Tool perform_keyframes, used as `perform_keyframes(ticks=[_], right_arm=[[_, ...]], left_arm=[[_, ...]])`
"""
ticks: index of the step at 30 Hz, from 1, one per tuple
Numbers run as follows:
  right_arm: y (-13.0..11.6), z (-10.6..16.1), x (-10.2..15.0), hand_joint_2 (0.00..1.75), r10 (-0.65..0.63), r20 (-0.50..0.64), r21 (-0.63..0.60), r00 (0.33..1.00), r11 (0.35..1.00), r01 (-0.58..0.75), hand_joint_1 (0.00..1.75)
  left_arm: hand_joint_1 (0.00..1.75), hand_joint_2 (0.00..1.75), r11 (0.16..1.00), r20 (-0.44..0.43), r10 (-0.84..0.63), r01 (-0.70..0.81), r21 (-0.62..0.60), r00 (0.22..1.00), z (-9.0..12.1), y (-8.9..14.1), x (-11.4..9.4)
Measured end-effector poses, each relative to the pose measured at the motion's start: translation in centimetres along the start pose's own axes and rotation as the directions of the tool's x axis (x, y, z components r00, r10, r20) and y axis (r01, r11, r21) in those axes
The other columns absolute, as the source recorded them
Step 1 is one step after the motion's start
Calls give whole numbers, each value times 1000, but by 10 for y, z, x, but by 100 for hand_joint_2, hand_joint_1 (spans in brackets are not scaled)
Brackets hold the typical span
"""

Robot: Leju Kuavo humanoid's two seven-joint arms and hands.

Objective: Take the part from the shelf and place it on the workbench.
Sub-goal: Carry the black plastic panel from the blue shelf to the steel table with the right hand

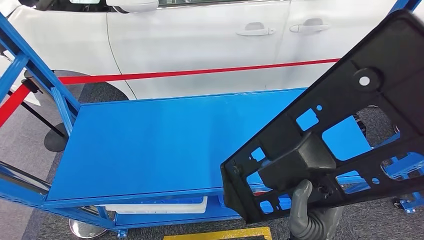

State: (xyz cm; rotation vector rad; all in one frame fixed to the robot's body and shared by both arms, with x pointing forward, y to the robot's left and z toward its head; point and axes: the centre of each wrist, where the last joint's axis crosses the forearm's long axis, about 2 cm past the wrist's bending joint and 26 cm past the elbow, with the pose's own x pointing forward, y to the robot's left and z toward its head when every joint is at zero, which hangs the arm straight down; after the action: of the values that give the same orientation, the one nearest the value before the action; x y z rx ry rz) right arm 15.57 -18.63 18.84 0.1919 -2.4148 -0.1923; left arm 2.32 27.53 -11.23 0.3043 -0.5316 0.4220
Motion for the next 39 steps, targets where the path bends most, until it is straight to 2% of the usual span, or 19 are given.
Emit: perform_keyframes(ticks=[16,25,39], right_arm=[[-7,53,-15,175,26,-200,79,979,997,-11,175],[-6,62,-17,175,12,-240,65,971,998,4,175],[-14,70,-13,175,61,-271,18,961,998,-59,175]], left_arm=[[0,0,1000,-25,19,-19,4,1000,4,-8,-2],[0,0,1000,-24,6,-6,-1,1000,4,-7,-3],[0,0,1000,20,-7,7,-8,1000,-3,2,4]])
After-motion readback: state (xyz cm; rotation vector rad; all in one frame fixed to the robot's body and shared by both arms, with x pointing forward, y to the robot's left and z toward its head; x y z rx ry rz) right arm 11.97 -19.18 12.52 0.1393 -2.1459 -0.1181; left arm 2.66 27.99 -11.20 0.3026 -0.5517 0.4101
